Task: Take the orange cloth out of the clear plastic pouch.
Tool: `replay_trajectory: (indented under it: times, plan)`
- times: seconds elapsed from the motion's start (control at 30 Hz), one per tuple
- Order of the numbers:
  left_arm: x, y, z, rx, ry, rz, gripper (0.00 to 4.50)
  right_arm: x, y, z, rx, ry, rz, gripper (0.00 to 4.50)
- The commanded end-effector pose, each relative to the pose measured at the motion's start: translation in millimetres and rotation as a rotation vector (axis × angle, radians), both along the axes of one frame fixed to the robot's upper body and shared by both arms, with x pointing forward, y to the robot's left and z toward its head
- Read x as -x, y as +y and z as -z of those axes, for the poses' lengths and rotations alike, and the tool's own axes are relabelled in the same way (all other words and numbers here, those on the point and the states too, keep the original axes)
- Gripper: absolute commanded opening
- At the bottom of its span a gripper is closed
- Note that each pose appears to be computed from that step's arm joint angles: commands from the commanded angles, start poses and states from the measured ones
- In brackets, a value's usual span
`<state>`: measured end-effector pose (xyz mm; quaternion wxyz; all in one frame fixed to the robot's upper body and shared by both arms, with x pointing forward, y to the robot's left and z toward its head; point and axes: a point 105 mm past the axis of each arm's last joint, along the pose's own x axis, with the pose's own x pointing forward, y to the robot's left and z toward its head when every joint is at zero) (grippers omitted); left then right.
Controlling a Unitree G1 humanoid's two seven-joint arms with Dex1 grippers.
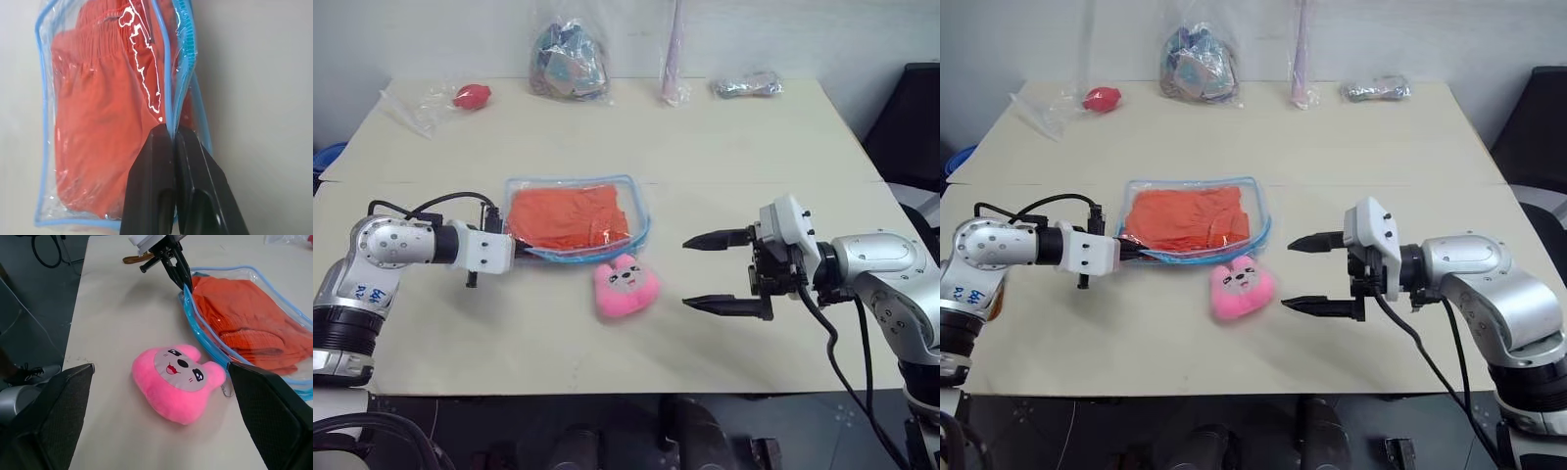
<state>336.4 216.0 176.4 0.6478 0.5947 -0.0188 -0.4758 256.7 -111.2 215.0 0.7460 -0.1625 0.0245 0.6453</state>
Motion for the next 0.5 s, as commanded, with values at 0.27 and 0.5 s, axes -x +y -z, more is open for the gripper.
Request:
replay_trajectory:
  times: [0.27, 0.5]
  plan:
    - [-3.6, -0.5, -2.3, -0.075, -0.151, 0.099, 0.02, 0.4, 0.3, -8.8, 0.001, -0.042, -0.032, 4.5]
    - [-9.7, 4.2, 4.2, -0.067, -0.175, 0.097, 0.24, -0.5, 0.9, -4.7, 0.014, -0.048, -0.033, 4.5]
